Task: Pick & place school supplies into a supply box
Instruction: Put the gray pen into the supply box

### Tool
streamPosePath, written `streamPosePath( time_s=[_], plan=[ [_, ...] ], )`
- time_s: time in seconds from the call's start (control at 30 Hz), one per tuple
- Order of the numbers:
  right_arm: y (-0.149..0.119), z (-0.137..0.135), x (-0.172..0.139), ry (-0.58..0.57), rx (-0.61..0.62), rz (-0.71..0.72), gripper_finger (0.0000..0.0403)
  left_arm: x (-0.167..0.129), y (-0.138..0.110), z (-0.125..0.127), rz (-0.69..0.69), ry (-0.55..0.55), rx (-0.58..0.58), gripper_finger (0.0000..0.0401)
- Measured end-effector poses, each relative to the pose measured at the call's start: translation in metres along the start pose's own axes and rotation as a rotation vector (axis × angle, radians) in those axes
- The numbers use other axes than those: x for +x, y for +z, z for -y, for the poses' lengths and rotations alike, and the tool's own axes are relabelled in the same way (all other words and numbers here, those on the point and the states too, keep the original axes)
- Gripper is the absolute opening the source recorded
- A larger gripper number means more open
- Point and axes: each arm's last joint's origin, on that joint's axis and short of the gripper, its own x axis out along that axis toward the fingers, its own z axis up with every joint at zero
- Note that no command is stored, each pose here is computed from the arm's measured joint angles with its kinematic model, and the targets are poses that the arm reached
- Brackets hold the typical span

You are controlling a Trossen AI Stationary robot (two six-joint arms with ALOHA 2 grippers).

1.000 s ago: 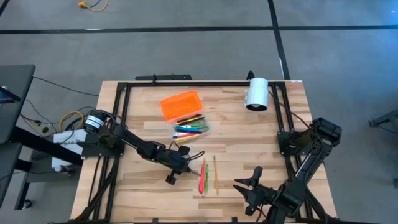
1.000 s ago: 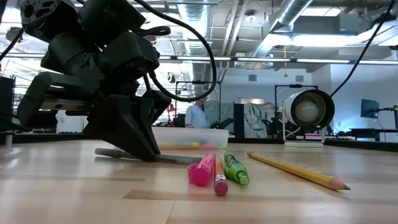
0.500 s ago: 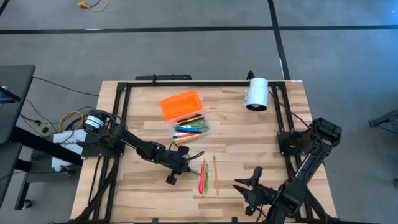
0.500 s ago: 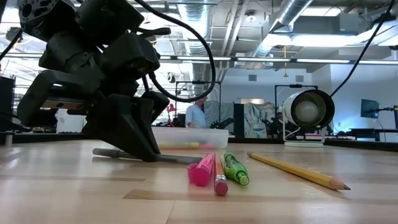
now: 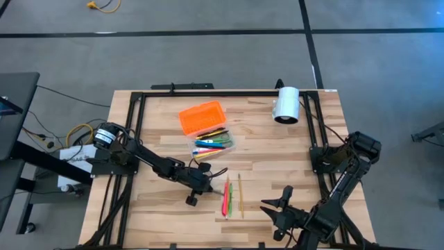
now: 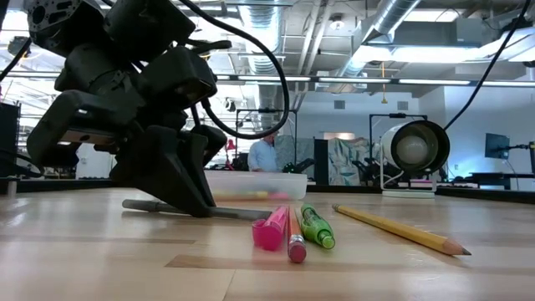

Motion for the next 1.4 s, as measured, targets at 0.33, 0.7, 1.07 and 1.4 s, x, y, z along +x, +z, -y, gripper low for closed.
streamPosePath(
  time_s=[0.33,0.7,1.07,1.4],
  plan=[
    [0.0,0.0,0.0,0.0,0.0,0.0,0.0102,0.0,-0.003,0.0,-0.036,0.037,-0.06,0.0045],
    [0.0,0.0,0.0,0.0,0.0,0.0,0.0102,0.0,-0.003,0.006,-0.038,0.07,-0.035,0.002],
    [0.0,0.0,0.0,0.0,0.001,0.0,0.0102,-0.001,-0.003,0.013,-0.035,0.158,0.019,0.0023],
    [0.0,0.0,0.0,0.0,0.002,0.0,0.0102,-0.002,-0.004,0.021,-0.04,0.282,0.082,0.0014]
  ],
)
